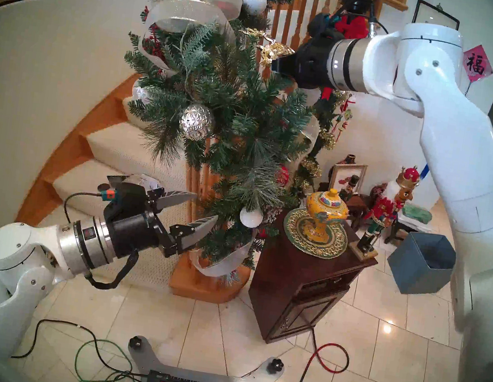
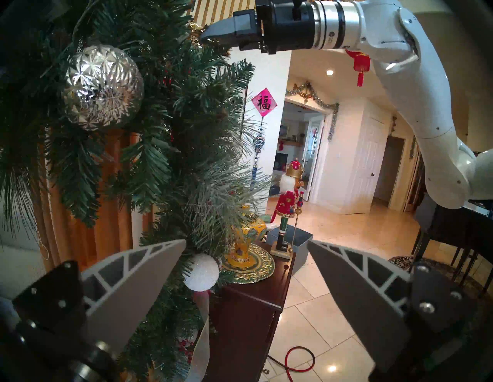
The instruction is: Hang the ornament onto the Christmas-tree-style decoration
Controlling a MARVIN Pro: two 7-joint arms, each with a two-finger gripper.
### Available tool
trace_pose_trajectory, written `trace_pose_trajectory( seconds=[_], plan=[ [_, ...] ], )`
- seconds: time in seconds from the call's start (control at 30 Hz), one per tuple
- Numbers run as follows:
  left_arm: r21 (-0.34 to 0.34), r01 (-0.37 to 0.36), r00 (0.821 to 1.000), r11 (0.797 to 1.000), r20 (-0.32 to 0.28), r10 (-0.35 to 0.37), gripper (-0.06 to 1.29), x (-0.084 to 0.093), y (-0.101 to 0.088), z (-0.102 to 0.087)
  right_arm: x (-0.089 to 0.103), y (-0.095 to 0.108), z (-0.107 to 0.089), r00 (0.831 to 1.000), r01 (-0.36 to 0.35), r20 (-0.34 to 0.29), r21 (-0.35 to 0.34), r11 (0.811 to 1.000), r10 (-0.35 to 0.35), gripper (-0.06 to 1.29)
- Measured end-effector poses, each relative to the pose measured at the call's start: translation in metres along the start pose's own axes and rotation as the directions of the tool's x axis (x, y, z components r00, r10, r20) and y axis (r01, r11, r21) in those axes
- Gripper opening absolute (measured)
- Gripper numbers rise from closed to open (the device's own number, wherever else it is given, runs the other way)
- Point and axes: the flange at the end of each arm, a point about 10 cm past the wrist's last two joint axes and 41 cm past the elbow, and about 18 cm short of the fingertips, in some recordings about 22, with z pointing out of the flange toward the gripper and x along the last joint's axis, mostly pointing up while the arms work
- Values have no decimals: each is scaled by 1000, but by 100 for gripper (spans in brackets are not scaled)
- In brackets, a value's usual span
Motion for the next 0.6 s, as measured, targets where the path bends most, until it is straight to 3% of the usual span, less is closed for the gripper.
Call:
trace_pose_trajectory(
  seconds=[0.27, 0.6],
  plan=[
    [0, -1, 1000, 1000, -1, 1, 124, 0, 0, 0, 3, 14, 3, 999, -25, 48, -14, 1000, 25, 4],
    [0, -1, 1000, 1000, -1, 1, 124, 1, 0, 0, 10, 49, -24, 996, -63, 54, -80, 995, 67, 4]
  ],
)
